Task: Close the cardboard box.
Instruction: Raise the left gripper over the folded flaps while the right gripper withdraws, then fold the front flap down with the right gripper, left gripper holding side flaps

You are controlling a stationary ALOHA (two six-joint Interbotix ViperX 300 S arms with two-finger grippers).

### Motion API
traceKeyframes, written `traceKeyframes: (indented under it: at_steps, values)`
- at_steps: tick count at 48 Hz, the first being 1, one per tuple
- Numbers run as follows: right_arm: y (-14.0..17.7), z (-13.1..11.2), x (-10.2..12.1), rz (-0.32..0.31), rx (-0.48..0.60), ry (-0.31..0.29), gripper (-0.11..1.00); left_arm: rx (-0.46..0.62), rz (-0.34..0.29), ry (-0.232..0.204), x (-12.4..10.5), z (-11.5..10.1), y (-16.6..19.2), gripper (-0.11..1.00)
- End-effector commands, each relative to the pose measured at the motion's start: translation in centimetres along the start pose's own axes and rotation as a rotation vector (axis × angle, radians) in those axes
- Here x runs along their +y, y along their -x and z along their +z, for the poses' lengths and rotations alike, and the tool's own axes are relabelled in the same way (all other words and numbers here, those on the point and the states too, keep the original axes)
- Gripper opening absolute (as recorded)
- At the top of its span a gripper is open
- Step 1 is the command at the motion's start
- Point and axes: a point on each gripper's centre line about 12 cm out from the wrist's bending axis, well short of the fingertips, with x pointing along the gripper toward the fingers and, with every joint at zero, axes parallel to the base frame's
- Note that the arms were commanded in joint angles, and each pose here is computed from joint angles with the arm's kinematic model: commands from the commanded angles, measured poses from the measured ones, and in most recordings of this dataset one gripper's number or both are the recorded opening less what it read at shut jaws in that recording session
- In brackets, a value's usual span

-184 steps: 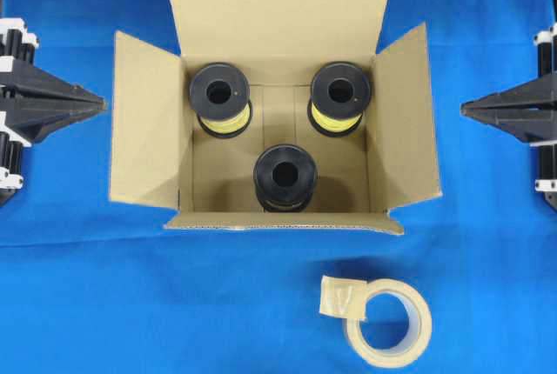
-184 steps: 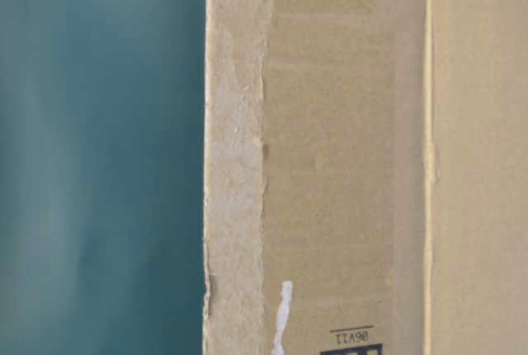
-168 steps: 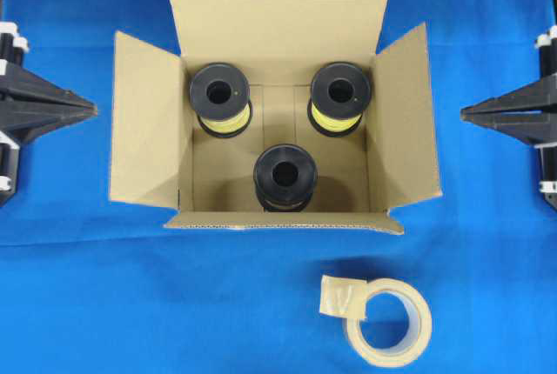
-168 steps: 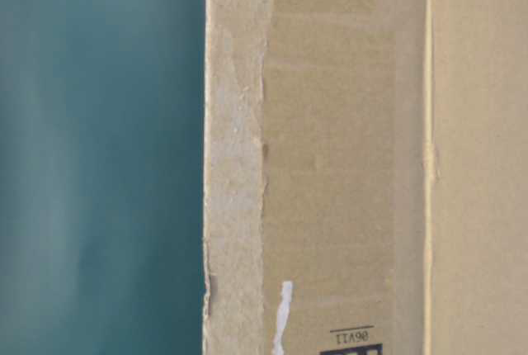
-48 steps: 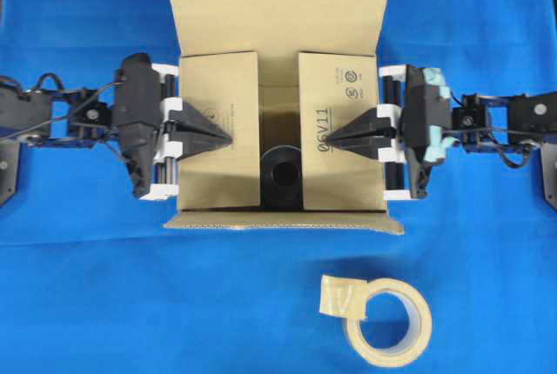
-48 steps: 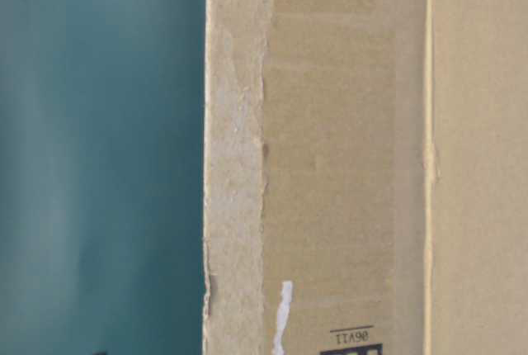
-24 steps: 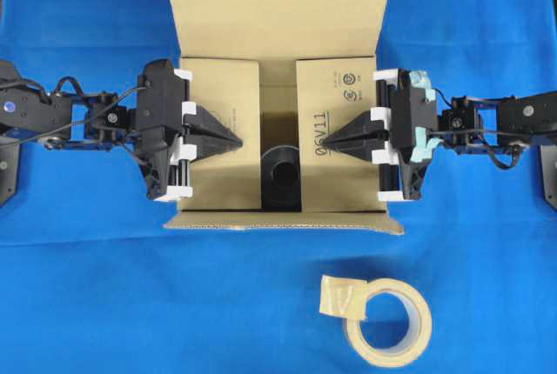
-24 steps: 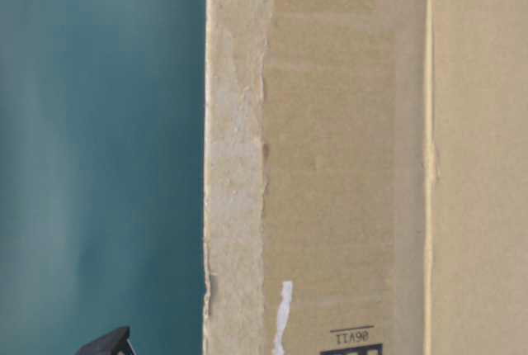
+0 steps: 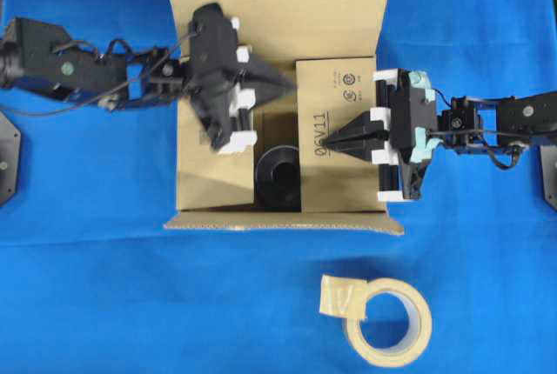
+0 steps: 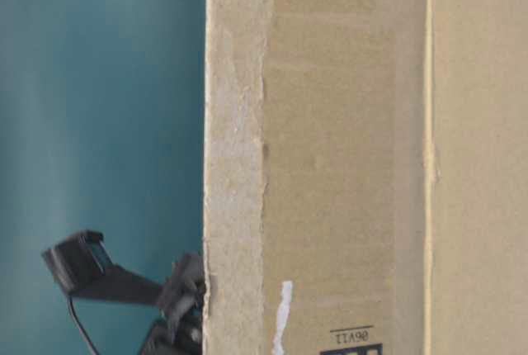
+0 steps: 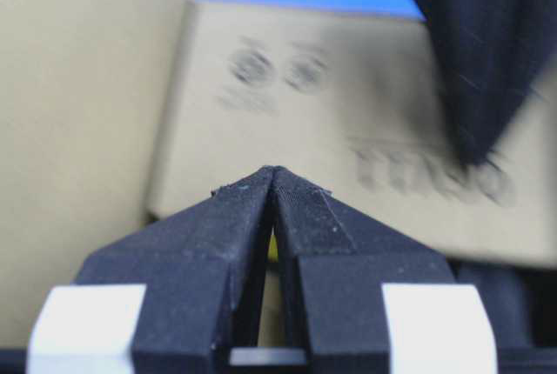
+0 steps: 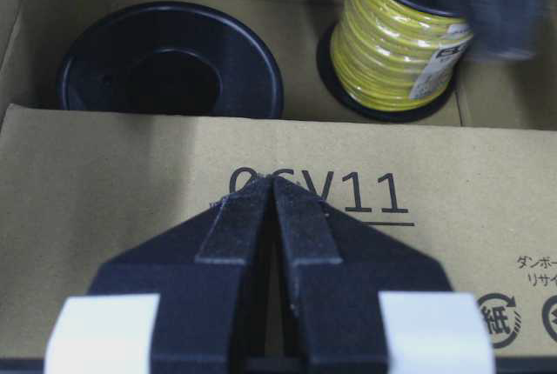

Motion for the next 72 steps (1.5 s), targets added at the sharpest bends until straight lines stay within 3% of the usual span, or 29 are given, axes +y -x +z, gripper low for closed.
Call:
traceKeyframes:
  at_steps: [1,14,39,50,62,72]
  values:
    - [-0.1,1.0,-0.1,-0.003,-0.031,-0.004,0.00,-0.050,0.017,-0.004,0.7,1.9,-0.7,0.00]
    - [-0.1,1.3,-0.1,-0.003,-0.051,-0.002,0.00,-0.025,0.054,0.008,2.5,1.0,-3.1,0.00]
    - [-0.1,1.3,0.0,-0.002,-0.048,-0.003,0.00,0.003,0.057,0.008,2.6,-0.3,-3.6,0.00]
    - [1.0,3.1,0.3,0.010,-0.099,0.000,0.00,0.011,0.057,0.010,2.7,-0.6,-3.5,0.00]
    - [4.3,6.1,2.2,0.068,-0.197,0.013,0.00,0.018,0.057,0.010,2.7,-1.0,-3.4,0.00]
    - [7.8,8.1,5.4,0.178,-0.306,0.044,0.00,0.023,0.055,0.010,2.6,-1.1,-3.4,0.00]
